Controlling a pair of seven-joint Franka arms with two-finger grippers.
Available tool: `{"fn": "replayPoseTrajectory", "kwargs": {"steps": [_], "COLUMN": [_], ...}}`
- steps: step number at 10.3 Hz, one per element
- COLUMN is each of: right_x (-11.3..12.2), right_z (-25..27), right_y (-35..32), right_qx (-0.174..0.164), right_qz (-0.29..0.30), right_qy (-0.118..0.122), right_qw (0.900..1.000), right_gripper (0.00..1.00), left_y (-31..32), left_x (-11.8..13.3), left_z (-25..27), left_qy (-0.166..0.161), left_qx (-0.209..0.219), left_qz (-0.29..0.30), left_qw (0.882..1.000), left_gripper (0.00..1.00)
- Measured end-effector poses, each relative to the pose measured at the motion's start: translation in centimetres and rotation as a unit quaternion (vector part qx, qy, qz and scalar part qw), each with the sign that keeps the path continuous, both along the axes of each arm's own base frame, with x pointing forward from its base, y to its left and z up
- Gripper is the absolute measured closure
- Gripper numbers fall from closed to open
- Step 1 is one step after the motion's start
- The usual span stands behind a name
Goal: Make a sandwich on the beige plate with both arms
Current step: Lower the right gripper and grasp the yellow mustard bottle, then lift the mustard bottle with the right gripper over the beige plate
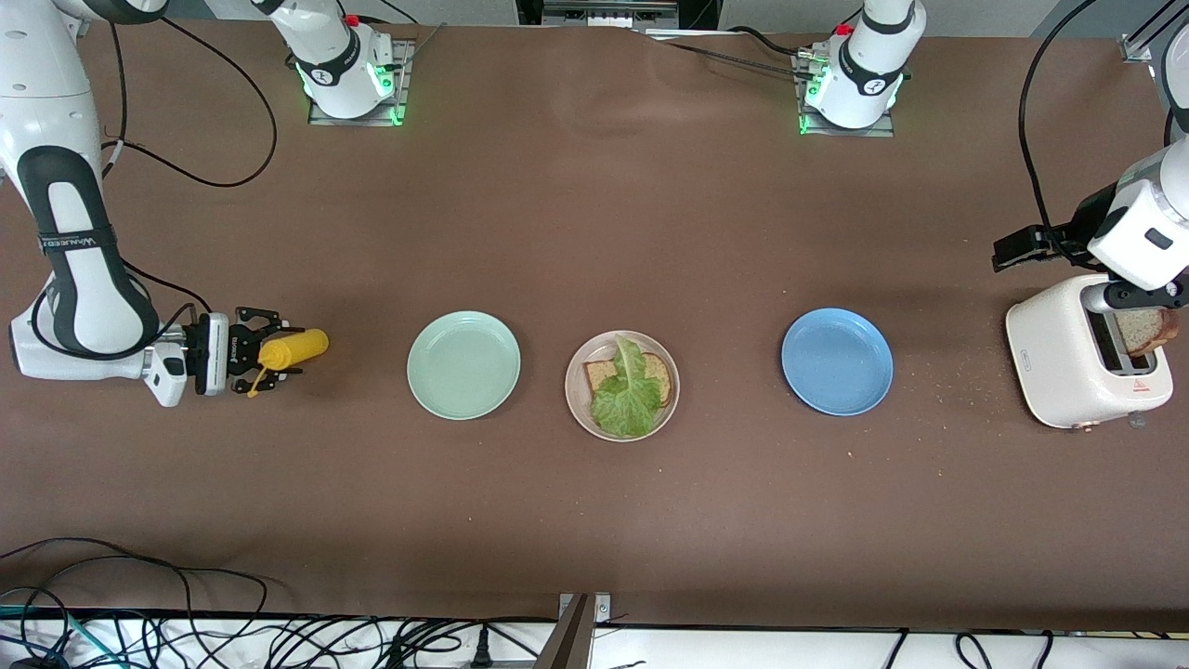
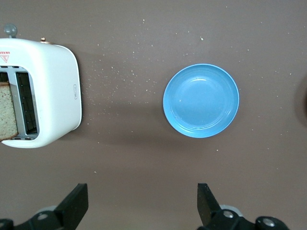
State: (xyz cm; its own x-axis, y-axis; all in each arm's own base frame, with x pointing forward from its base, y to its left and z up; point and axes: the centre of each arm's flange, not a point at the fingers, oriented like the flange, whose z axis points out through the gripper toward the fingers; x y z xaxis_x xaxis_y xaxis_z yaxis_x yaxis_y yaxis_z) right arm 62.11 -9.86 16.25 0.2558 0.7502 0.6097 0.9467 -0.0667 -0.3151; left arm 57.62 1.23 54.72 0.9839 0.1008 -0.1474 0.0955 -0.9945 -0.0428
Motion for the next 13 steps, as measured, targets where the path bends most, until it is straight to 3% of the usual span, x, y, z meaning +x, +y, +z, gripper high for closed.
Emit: {"fn": "replayPoseTrajectory", "kwargs": {"steps": [2, 3, 5, 7, 9, 11, 13], "right_x": [1.0, 1.6, 3.0, 4.8, 6.0, 5.2, 4.0], "right_z": [0.5, 0.9, 2.4, 5.8, 10.1, 11.8, 12.4], "right_y": [2.4, 3.7, 7.1, 12.5, 20.4, 28.0, 33.1], "right_qx": [0.001, -0.003, -0.027, -0.107, -0.205, -0.280, -0.342], "right_qz": [0.009, 0.012, 0.028, 0.050, 0.059, 0.058, 0.038], "right_qy": [-0.022, -0.037, -0.056, -0.044, -0.048, -0.055, -0.063], "right_qw": [1.000, 0.999, 0.998, 0.992, 0.976, 0.957, 0.937], "right_gripper": [0.47, 0.64, 0.70, 0.72, 0.73, 0.81, 0.81], "left_y": [0.0, 0.0, -0.1, -0.1, -0.1, -0.1, -0.1], "left_x": [0.0, 0.0, 0.0, 0.0, 0.0, 0.0, 0.0], "left_z": [0.0, 0.0, 0.0, 0.0, 0.0, 0.0, 0.0], "left_qy": [0.000, 0.000, 0.000, 0.000, 0.000, 0.000, 0.000], "left_qx": [0.000, 0.000, 0.000, 0.000, 0.000, 0.000, 0.000], "left_qz": [0.000, 0.000, -0.001, -0.001, -0.001, -0.001, -0.001], "left_qw": [1.000, 1.000, 1.000, 1.000, 1.000, 1.000, 1.000], "left_gripper": [0.00, 0.00, 0.00, 0.00, 0.00, 0.00, 0.00]}}
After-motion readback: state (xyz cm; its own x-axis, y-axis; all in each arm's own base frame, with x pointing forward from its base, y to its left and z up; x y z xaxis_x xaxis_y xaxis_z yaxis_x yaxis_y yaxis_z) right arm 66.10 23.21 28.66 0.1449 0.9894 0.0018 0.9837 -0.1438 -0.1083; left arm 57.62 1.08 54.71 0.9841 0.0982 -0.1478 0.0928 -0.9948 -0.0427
